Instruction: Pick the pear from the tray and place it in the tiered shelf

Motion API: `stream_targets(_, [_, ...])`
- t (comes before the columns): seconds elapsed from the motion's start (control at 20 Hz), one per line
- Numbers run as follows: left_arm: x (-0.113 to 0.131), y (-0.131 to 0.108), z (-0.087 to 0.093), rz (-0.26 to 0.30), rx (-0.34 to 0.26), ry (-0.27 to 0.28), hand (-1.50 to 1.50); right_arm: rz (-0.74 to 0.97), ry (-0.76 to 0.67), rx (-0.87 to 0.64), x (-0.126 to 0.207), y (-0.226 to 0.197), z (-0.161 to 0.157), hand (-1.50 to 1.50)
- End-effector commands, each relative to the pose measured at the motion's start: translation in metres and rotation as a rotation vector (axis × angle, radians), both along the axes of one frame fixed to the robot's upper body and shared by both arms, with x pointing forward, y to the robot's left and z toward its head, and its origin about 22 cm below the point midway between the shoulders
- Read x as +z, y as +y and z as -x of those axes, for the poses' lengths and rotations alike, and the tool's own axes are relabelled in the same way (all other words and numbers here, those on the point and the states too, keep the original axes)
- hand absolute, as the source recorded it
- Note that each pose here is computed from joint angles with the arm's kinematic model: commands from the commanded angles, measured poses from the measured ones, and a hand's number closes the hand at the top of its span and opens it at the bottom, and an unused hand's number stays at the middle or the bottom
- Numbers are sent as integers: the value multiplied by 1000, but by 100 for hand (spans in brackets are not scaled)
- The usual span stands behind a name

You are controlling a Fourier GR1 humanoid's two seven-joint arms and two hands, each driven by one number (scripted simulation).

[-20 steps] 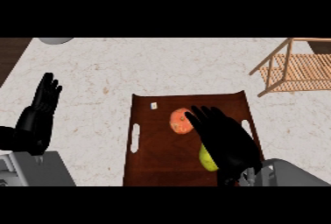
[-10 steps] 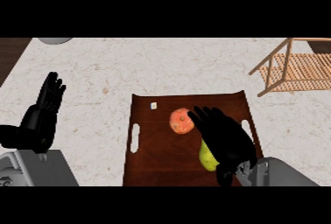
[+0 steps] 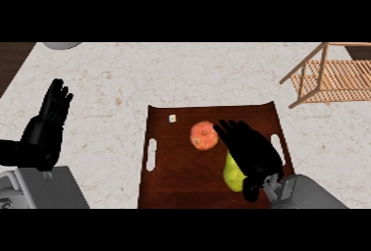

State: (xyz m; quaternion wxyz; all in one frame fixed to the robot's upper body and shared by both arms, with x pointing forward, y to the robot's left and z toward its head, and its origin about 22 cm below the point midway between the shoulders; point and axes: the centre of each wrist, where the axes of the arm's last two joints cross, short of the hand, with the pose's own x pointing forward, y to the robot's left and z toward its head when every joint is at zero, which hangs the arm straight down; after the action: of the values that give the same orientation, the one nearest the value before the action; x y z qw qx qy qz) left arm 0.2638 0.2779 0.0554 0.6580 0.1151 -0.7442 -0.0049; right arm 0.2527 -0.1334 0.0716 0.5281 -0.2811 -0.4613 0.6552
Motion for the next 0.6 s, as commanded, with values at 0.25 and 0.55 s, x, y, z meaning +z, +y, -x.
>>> stream_targets(0.25, [2, -11, 1, 49, 16, 83, 0, -20, -16, 15, -17, 4, -16, -150])
stream_targets(0.55, [12, -19, 0, 54, 26, 65, 0, 7, 40, 4, -47, 14, -10, -150])
